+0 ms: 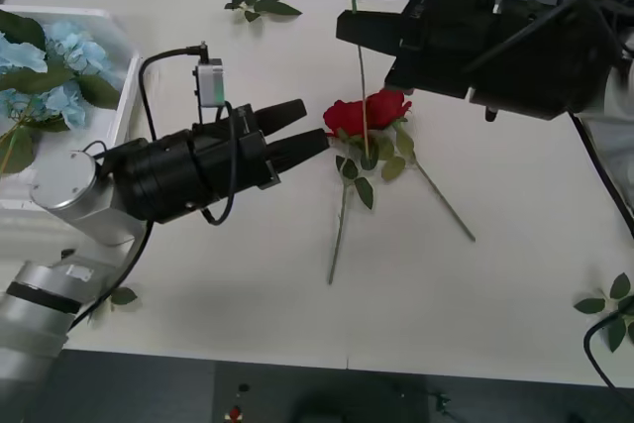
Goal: Put the red flowers into the right box and the blue flowers into the left box
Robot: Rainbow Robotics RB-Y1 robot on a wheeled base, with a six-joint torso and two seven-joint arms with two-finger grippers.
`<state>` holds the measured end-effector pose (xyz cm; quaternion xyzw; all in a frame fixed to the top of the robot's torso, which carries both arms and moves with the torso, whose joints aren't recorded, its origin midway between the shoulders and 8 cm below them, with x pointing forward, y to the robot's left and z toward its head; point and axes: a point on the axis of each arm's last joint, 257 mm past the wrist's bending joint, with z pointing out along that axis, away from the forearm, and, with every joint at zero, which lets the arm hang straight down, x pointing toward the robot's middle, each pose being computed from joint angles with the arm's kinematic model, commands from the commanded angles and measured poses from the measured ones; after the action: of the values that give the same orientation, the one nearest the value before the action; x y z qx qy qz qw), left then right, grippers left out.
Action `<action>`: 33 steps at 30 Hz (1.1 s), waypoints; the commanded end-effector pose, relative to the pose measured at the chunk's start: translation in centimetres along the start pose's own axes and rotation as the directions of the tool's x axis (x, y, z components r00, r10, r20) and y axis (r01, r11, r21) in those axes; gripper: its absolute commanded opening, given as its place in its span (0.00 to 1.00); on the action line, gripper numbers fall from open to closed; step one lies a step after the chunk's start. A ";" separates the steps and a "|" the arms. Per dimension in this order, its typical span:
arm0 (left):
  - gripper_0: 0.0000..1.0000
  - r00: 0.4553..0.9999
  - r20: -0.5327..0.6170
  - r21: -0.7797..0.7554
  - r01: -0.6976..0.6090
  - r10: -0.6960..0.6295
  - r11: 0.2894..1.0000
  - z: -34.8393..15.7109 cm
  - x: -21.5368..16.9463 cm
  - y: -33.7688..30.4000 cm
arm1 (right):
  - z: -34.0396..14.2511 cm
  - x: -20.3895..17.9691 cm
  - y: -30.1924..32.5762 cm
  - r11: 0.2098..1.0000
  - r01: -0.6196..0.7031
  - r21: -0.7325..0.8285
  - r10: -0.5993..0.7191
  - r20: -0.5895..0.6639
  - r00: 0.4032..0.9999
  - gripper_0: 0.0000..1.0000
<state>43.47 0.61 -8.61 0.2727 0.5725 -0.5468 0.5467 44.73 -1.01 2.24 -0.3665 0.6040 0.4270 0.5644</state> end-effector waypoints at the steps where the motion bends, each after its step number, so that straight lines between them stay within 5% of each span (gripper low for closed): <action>1: 1.00 1.000 0.009 0.024 -0.006 0.006 1.000 1.6 0.3 -1.4 | 1.4 -2.8 1.7 0.995 0.097 -0.020 -0.097 0.034 0.995 0.00; 11: 1.00 1.000 -0.006 0.072 0.015 -0.015 0.997 4.6 1.7 -3.5 | 2.5 -2.4 2.2 0.995 0.090 -0.038 -0.089 0.027 0.996 0.00; 29: 1.00 0.994 0.110 0.083 0.009 -0.019 0.996 7.0 -3.2 -4.0 | 2.8 -2.1 2.4 0.996 0.083 -0.041 -0.082 0.023 0.996 0.00; 31: 0.98 0.993 0.120 0.084 0.014 -0.024 0.996 6.9 -3.6 -3.9 | 2.8 -2.1 2.4 0.996 0.083 -0.041 -0.082 0.023 0.996 0.00; 33: 0.80 0.991 0.132 0.091 0.025 -0.037 0.996 6.8 -4.0 -4.1 | 2.8 -2.1 2.4 0.996 0.082 -0.041 -0.081 0.023 0.996 0.00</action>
<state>43.07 -5.62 -4.95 0.2461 0.5386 -0.5932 0.5454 44.60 1.12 2.78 -0.3833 0.5937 0.4191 0.5700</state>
